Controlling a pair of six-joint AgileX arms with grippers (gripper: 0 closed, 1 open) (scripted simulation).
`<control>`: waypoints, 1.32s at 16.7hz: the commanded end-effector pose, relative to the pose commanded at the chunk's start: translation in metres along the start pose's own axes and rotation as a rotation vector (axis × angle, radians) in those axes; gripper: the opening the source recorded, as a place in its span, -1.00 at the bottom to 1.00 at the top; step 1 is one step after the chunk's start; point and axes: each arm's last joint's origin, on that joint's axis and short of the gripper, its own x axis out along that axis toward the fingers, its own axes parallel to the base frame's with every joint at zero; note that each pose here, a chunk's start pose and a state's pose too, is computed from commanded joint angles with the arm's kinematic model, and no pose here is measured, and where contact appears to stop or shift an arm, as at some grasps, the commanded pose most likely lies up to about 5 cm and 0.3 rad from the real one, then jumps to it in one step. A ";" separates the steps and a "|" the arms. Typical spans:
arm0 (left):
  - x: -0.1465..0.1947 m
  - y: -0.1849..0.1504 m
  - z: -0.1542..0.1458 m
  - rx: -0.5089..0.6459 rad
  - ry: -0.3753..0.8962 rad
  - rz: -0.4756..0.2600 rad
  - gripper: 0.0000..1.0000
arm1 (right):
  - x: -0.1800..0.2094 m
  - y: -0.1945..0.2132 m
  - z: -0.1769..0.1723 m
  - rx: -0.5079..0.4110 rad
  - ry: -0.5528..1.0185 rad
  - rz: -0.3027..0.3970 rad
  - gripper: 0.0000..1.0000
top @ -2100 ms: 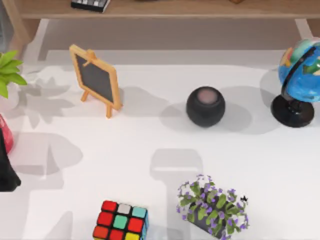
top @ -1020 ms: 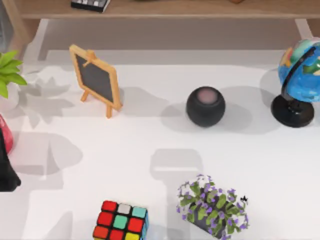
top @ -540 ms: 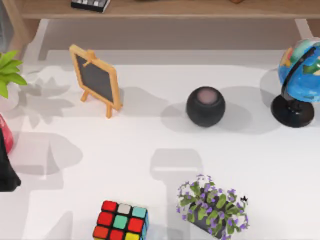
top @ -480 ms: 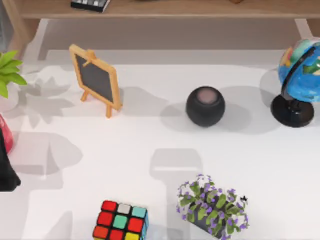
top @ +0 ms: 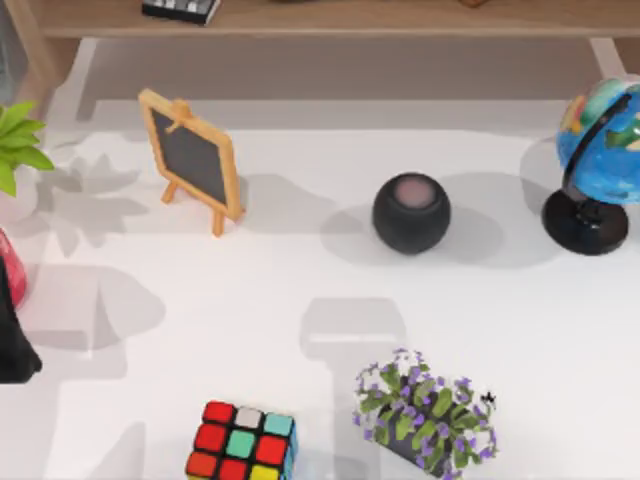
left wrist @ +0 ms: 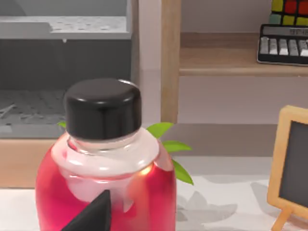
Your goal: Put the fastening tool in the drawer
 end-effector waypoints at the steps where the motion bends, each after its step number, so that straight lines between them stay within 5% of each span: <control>1: 0.000 0.000 0.000 0.000 0.000 0.000 1.00 | 0.008 0.000 -0.001 -0.001 0.001 -0.001 -1.00; 22: 0.000 0.000 0.000 0.000 0.000 0.000 1.00 | 0.107 -0.001 0.000 0.003 0.006 0.002 -1.00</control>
